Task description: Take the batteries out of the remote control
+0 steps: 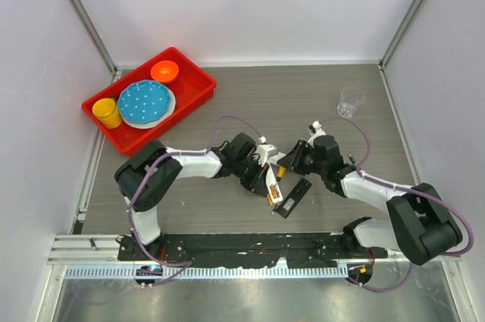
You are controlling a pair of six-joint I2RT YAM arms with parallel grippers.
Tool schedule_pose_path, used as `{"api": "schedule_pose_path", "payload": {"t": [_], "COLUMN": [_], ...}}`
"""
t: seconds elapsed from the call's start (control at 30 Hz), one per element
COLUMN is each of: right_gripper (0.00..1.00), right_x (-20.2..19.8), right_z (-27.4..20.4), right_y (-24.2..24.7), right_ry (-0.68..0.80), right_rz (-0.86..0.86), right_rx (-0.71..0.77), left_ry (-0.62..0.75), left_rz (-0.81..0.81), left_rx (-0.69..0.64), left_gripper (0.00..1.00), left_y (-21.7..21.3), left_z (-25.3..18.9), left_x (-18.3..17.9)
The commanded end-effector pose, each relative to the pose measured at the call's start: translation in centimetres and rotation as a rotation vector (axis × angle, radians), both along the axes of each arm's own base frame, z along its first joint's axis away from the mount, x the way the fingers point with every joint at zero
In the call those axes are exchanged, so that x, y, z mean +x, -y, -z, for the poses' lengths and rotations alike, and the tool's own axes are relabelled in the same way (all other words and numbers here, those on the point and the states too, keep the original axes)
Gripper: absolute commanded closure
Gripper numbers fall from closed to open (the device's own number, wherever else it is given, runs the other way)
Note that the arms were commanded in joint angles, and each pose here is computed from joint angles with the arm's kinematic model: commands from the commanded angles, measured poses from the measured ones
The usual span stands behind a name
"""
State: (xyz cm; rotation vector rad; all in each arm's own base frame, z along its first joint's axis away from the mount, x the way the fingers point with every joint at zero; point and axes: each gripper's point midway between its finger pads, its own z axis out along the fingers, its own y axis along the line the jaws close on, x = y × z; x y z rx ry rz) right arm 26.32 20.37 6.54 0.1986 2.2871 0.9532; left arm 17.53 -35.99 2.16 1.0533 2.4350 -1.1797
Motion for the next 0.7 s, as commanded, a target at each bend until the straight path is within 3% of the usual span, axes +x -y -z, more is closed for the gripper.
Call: {"api": "schedule_pose_path", "payload": {"t": [0.0,0.33,0.67], "right_gripper": [0.99,0.99,0.99], "right_x": [-1.1,-0.1,-0.9], "right_z": [-0.9,-4.8,-4.2], "right_y": [-1.7,-0.8,-0.3], "right_ry": [-0.026,0.186,0.253], "right_rz": [-0.048,-0.085,-0.114], "right_rx": [0.095,-0.016,-0.062], "left_ry": [0.034,0.033,0.031], "left_rz": [-0.009,-0.009,-0.007], "left_rx": [0.018,0.015,0.014], "left_gripper": [1.0,1.0,1.0], "left_y": [0.6,0.6,0.6], "left_z": [0.7,0.6,0.6], "left_x": [0.7,0.7,0.6]}}
